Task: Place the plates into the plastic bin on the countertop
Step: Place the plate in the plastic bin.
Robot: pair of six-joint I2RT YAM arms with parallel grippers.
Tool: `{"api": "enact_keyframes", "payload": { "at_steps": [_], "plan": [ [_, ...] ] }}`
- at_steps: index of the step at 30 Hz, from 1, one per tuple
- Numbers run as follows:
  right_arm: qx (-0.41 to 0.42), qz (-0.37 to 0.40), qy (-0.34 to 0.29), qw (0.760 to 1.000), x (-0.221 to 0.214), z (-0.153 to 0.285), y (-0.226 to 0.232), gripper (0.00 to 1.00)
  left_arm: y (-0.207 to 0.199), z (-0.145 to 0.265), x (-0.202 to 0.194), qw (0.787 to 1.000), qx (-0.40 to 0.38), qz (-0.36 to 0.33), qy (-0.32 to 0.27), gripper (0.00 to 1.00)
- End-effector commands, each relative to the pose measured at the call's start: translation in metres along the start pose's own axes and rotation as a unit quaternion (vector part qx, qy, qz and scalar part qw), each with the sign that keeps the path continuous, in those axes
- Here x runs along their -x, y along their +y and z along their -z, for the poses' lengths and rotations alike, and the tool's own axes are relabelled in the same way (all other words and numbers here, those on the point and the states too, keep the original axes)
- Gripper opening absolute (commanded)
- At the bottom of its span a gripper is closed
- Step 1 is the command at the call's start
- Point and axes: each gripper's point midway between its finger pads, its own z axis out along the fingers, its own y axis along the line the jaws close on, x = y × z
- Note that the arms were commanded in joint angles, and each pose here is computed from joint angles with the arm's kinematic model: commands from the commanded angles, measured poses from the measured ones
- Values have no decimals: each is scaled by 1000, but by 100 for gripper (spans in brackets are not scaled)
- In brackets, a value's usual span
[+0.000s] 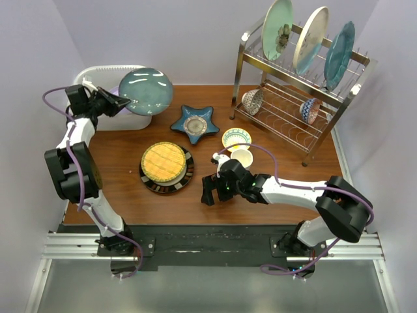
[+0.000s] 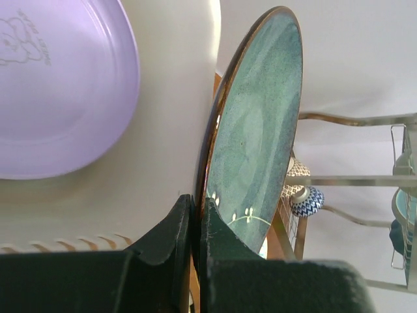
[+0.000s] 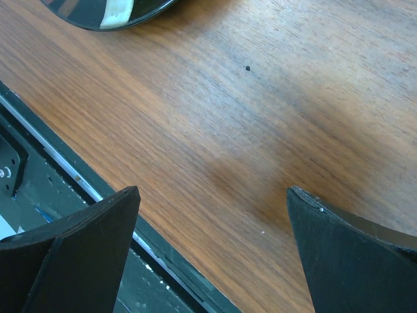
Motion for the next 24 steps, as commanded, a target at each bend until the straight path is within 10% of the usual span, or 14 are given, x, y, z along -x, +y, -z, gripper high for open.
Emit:
{"api": "enact_keyframes", "payload": {
  "at_steps": [1, 24],
  "plan": [
    [7, 0, -8, 1000, 3, -1, 4, 99, -58, 20, 55, 993, -78, -49, -70, 0],
    [4, -5, 2, 1000, -4, -4, 1, 99, -17, 51, 114, 984, 1, -42, -174, 0]
  ]
}}
